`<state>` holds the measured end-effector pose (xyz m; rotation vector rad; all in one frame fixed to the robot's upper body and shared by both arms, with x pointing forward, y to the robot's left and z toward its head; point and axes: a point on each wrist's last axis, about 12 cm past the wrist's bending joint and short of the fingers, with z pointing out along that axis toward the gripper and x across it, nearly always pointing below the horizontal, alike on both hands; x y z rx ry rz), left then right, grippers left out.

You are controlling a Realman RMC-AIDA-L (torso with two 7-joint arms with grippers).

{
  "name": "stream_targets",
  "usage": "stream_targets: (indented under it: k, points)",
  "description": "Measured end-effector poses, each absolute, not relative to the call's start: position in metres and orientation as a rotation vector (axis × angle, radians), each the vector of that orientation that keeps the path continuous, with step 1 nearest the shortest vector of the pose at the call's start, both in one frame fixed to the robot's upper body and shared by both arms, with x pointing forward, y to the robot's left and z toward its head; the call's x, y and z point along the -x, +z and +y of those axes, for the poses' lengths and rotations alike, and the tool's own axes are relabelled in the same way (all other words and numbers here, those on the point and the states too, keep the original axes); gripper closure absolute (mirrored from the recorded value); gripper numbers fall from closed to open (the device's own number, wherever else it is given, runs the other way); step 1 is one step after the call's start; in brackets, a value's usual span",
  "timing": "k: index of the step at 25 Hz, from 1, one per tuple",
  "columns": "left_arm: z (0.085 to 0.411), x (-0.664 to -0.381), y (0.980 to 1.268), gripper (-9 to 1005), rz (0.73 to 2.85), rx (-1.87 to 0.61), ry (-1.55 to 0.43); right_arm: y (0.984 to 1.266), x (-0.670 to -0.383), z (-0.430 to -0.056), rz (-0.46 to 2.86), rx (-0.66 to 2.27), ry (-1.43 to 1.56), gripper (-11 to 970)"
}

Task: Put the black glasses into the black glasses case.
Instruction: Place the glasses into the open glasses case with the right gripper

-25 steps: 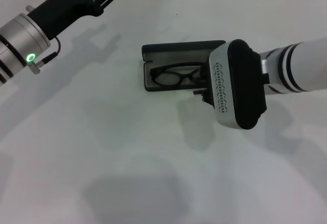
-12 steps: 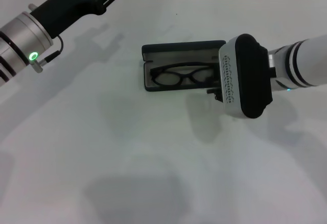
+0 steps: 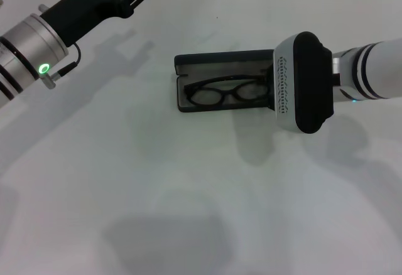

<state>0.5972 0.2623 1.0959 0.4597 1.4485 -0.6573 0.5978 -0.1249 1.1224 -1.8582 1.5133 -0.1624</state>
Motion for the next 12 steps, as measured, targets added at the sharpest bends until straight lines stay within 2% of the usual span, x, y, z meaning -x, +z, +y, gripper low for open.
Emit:
stream_targets:
  k: [12]
  points:
    - [0.2620,-0.5971,1.0955,444,1.450,-0.458,-0.658,1.1269,-0.5936,-0.1209,1.495,1.868,-0.142,744]
